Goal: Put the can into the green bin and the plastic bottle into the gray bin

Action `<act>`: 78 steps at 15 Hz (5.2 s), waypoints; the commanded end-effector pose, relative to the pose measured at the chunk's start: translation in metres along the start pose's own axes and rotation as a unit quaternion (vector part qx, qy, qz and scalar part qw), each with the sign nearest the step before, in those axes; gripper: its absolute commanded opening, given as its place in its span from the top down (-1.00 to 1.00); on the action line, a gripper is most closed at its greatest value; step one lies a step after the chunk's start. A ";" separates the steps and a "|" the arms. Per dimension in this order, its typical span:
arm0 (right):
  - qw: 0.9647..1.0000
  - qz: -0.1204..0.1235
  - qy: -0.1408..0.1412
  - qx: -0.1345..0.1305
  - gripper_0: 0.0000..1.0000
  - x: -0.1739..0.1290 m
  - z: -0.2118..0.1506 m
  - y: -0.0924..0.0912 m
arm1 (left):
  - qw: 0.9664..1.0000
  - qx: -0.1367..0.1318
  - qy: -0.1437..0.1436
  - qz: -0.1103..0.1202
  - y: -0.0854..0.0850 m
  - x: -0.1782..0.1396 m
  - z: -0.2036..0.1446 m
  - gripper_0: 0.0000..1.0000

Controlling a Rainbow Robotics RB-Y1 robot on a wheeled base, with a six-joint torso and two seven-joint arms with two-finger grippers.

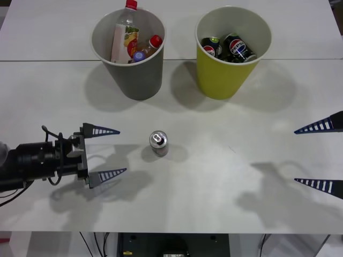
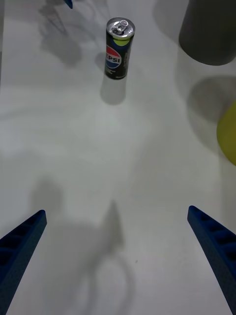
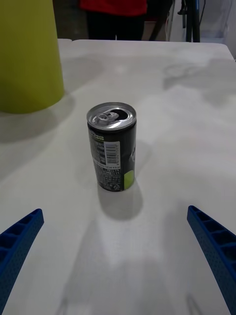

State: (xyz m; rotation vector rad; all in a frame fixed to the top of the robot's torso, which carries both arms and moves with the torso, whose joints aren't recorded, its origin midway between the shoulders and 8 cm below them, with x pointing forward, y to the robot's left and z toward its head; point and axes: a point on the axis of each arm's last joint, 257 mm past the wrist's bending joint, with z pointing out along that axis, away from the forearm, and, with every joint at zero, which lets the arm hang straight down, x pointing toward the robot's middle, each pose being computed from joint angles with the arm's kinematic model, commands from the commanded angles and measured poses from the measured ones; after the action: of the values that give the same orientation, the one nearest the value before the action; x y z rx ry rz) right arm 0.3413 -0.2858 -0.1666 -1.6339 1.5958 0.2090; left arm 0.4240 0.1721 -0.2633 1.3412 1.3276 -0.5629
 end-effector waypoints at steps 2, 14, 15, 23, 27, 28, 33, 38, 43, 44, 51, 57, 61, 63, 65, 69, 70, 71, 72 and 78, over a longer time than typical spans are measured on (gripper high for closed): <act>1.000 0.000 0.000 0.000 -1.00 0.000 0.000 0.000 | 1.000 -0.005 -0.017 -0.014 -0.005 -0.004 0.024 -1.00; 1.000 0.000 0.000 0.000 -1.00 0.000 0.000 0.000 | 0.999 -0.017 -0.042 -0.030 0.001 -0.017 0.089 -1.00; 1.000 0.000 0.000 0.000 -1.00 0.000 0.000 0.000 | 0.999 -0.016 -0.042 -0.030 0.000 -0.017 0.093 -1.00; 1.000 0.000 0.000 0.000 -1.00 0.000 0.000 0.000 | 0.998 -0.011 -0.050 -0.040 0.001 -0.026 0.128 -1.00; 1.000 0.000 0.000 0.000 -1.00 0.000 0.000 0.000 | 0.998 -0.010 -0.046 -0.039 -0.002 -0.024 0.132 -1.00; 1.000 0.000 0.000 0.000 -1.00 0.000 0.000 0.000 | 0.998 -0.010 -0.046 -0.040 -0.002 -0.024 0.132 -0.22; 1.000 0.000 0.000 0.000 -1.00 0.000 0.000 0.000 | 0.998 -0.009 -0.044 -0.040 -0.003 -0.023 0.132 1.00; 1.000 0.000 0.000 0.000 -1.00 0.000 0.000 0.000 | 0.998 -0.009 -0.041 -0.038 -0.002 -0.021 0.130 1.00; 1.000 0.000 0.000 0.000 -1.00 0.000 0.000 0.000 | 0.999 -0.002 -0.013 -0.036 0.012 -0.021 0.110 1.00; 1.000 0.000 0.000 0.000 -1.00 0.000 0.000 0.000 | 0.999 0.004 -0.002 -0.038 0.015 -0.024 0.106 1.00; 1.000 0.000 0.000 0.000 -1.00 0.000 0.000 0.000 | 0.995 0.022 0.090 -0.045 0.031 -0.058 0.078 0.98; 1.000 0.000 0.000 0.000 -1.00 0.000 0.000 0.000 | 0.986 0.004 0.158 -0.052 0.030 -0.112 0.077 0.97; 1.000 0.000 0.000 0.000 -1.00 0.000 0.000 0.000 | 0.976 0.013 0.208 -0.061 0.044 -0.160 0.077 0.97; 1.000 0.000 0.000 0.000 -1.00 0.000 0.000 0.000 | 0.972 0.012 0.222 -0.073 0.054 -0.183 0.081 0.96; 1.000 0.000 0.000 0.000 -1.00 0.000 0.000 0.000 | 0.969 0.002 0.230 -0.092 0.067 -0.213 0.093 0.97; 1.000 0.000 0.000 0.000 -1.00 0.000 0.000 0.000 | 0.965 0.004 0.229 -0.126 0.107 -0.266 0.119 0.97; 1.000 0.000 0.000 0.000 -1.00 0.000 0.000 0.000 | 0.964 0.003 0.230 -0.133 0.116 -0.274 0.124 0.97; 1.000 0.000 0.000 0.000 -1.00 0.000 0.000 0.000 | 0.963 0.004 0.230 -0.139 0.123 -0.283 0.131 0.97; 1.000 0.000 0.000 0.000 -1.00 0.000 0.000 0.000 | 0.962 0.003 0.232 -0.145 0.131 -0.295 0.139 0.97; 1.000 0.000 0.000 0.000 -1.00 0.000 0.000 0.000 | 0.959 -0.045 0.235 -0.155 0.159 -0.341 0.184 0.96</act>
State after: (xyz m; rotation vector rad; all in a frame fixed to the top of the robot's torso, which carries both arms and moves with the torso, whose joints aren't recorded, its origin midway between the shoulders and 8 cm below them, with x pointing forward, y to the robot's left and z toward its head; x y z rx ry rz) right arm 0.3413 -0.2858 -0.1666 -1.6340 1.5959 0.2089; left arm 0.5413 -0.0755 0.0457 1.2549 1.9527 -0.4034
